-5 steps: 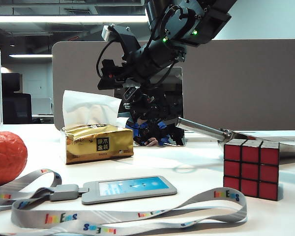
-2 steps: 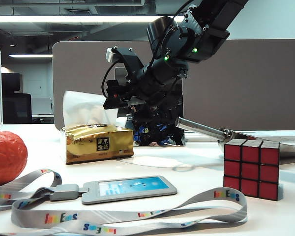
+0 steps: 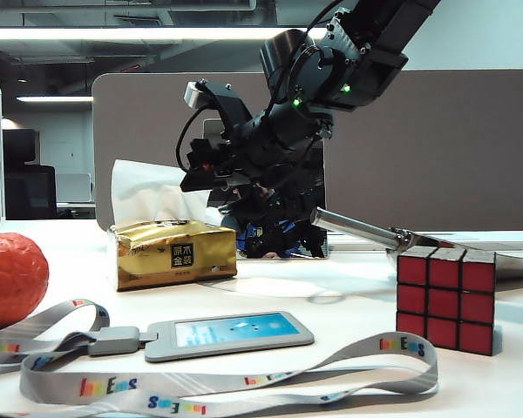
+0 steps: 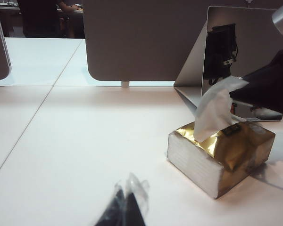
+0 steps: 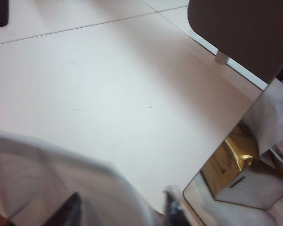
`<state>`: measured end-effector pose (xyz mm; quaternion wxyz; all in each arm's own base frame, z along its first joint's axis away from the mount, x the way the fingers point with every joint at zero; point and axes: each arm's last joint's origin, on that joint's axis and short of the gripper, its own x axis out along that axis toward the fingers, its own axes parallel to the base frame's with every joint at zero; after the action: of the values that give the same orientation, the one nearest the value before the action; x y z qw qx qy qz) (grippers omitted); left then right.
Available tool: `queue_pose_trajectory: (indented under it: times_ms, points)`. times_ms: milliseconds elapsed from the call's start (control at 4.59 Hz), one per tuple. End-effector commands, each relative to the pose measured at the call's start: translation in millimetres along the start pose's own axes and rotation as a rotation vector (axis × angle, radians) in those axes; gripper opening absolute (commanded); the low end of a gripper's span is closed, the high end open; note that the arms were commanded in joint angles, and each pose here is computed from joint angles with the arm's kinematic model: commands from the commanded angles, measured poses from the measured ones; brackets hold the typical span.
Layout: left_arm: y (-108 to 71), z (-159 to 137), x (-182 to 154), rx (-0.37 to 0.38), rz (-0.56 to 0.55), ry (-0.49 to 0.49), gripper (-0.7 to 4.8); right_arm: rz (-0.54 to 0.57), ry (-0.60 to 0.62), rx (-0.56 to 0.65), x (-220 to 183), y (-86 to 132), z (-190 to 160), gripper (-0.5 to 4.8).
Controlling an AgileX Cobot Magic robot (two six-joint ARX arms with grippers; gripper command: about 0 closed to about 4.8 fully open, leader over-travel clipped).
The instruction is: Pull out a tissue from the tissue box and use it to cover the ID card on the tabletop.
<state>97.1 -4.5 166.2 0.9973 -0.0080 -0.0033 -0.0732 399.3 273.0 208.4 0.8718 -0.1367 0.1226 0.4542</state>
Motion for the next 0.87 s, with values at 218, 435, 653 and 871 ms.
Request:
queue_pose_trajectory:
  times_ms: [218, 435, 653, 871]
  points:
    - [-0.2, 2, 0, 0.002, -0.005, -0.013, -0.06, -0.007, -0.020, -0.010, -1, 0, 5, -0.05]
    - [-0.2, 2, 0, 0.002, -0.005, -0.013, -0.06, -0.019, -0.103, -0.039, -9, -1, 23, -0.05]
    - [-0.2, 2, 0, 0.002, -0.004, -0.013, -0.06, -0.039, -0.178, -0.067, -32, -1, 54, -0.05]
    - [-0.2, 2, 0, 0.002, -0.004, -0.013, -0.06, -0.053, -0.230, -0.086, -49, 0, 75, -0.05]
